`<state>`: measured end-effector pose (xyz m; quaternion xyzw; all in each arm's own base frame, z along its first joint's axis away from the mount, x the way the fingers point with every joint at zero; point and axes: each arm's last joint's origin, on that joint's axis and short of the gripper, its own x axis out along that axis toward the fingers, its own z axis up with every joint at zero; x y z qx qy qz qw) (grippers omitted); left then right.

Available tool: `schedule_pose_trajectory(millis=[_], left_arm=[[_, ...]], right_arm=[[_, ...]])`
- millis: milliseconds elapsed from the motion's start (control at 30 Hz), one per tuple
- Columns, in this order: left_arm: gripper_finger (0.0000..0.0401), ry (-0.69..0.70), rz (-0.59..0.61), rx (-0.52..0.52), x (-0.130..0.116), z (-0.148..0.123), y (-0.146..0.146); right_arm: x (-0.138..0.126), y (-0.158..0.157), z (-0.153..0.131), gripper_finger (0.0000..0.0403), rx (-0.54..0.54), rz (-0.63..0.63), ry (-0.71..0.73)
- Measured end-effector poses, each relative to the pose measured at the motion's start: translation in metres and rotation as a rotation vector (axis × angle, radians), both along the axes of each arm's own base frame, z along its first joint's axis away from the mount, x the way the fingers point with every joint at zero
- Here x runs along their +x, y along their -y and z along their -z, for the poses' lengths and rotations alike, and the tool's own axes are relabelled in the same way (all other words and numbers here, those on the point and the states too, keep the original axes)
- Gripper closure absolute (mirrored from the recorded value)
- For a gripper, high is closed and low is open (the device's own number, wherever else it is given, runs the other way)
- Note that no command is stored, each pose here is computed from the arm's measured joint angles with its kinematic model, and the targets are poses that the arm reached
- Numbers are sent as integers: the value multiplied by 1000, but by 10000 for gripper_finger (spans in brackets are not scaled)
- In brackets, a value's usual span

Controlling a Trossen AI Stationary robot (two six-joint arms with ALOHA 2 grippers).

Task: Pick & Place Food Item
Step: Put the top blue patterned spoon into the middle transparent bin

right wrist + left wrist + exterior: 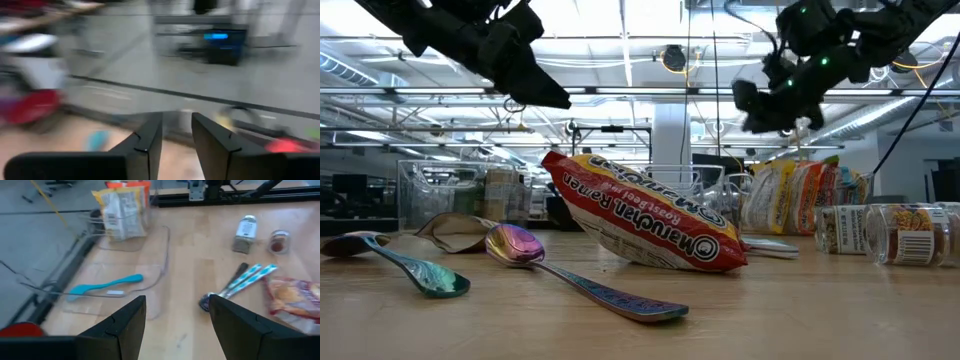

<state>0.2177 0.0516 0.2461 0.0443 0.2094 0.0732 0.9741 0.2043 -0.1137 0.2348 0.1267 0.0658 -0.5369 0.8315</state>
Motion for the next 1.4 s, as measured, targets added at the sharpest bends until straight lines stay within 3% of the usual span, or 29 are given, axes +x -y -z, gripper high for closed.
schedule_pose_trajectory(millis=[133, 333, 633, 933, 1133, 1400], left_arm=[[176, -26, -60, 78, -1, 1, -2], [176, -72, -70, 113, -3, 4, -3], [176, -212, -60, 29, -9, 17, 4], [176, -244, -69, -153, -9, 22, 26], [176, -146, -45, -240, -2, 15, 41], [176, 10, -37, -308, 11, 7, 56]], right_arm=[[6, -4, -6, 291, 37, -255, 80], [23, -21, 3, 289, 96, -609, 53], [58, -58, 6, 289, -82, -945, 121], [67, -78, 11, 289, -155, -1051, 77], [66, -81, 20, 282, -83, -1155, 18], [60, -93, 42, 227, -16, -1239, -233]])
